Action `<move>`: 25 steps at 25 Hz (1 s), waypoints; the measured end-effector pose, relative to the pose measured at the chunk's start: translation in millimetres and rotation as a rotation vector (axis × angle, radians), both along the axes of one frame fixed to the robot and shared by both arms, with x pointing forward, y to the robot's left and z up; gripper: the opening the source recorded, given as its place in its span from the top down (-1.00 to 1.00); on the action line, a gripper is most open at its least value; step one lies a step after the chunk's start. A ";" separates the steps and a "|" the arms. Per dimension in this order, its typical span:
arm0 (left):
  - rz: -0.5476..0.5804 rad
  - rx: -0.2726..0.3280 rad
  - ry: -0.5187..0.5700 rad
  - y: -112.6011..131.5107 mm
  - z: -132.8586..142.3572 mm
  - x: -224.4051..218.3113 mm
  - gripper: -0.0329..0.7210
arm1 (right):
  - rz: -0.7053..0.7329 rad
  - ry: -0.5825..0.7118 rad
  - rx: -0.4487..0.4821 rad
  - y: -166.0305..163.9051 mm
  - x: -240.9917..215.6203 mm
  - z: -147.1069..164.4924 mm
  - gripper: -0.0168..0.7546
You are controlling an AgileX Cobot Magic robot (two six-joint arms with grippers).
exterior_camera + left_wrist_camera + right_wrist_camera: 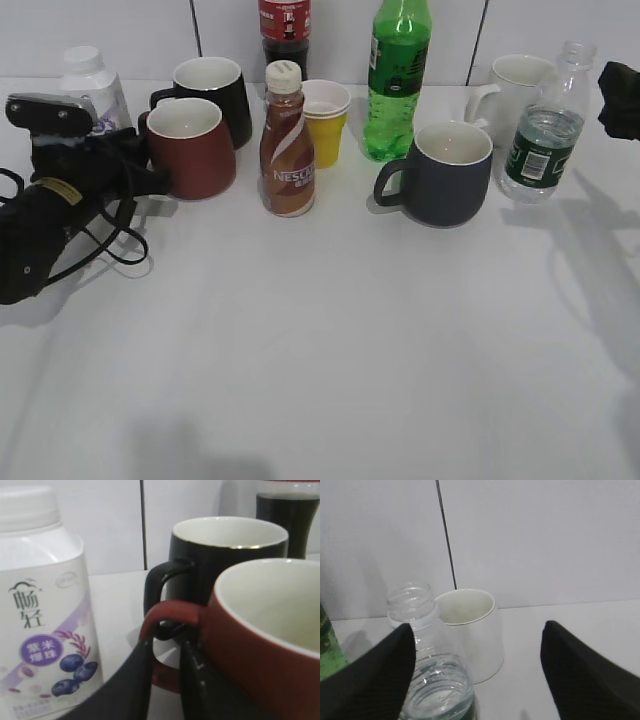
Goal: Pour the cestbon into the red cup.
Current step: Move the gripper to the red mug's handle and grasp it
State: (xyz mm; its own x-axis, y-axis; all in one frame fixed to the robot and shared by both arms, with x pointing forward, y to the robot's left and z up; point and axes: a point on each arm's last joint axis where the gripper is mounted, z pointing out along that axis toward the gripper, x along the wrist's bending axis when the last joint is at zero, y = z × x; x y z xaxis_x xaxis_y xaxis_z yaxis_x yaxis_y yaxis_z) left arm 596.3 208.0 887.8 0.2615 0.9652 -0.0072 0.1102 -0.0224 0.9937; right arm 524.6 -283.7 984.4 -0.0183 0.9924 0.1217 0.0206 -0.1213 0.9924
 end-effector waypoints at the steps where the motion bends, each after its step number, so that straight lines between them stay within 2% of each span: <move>1: -0.002 0.001 0.000 -0.2 0.0 -0.1 0.52 | 0.000 0.000 0.000 0.0 0.0 0.0 -0.57; 5: -0.008 0.001 -0.008 -0.7 0.7 -0.1 0.59 | 0.004 -0.001 -0.003 0.4 0.0 0.1 -0.57; 11: -0.027 0.011 0.006 0.4 -2.8 -10.8 0.57 | 0.021 -0.002 -0.015 1.9 -0.1 0.1 -0.57; 21: -0.206 0.056 0.025 -5.9 -8.1 -48.6 0.45 | 0.022 -0.002 -0.015 2.0 -0.1 0.1 -0.57; 23: -0.209 0.057 0.026 -5.9 -8.0 -49.4 0.43 | 0.022 -0.002 -0.015 2.0 -0.1 0.1 -0.57; 25: -0.161 0.045 0.025 -2.2 -6.7 -47.6 0.41 | 0.022 -0.002 -0.015 2.0 -0.1 0.1 -0.57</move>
State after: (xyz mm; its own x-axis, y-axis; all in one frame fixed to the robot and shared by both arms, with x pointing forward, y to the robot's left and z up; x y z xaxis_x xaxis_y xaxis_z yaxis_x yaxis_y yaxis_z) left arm 548.7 205.8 881.1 0.4128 0.9104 0.0267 0.1263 -0.0862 0.9882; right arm 524.5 -281.7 984.5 -0.0408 0.9935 0.1065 0.0209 -0.1058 0.9942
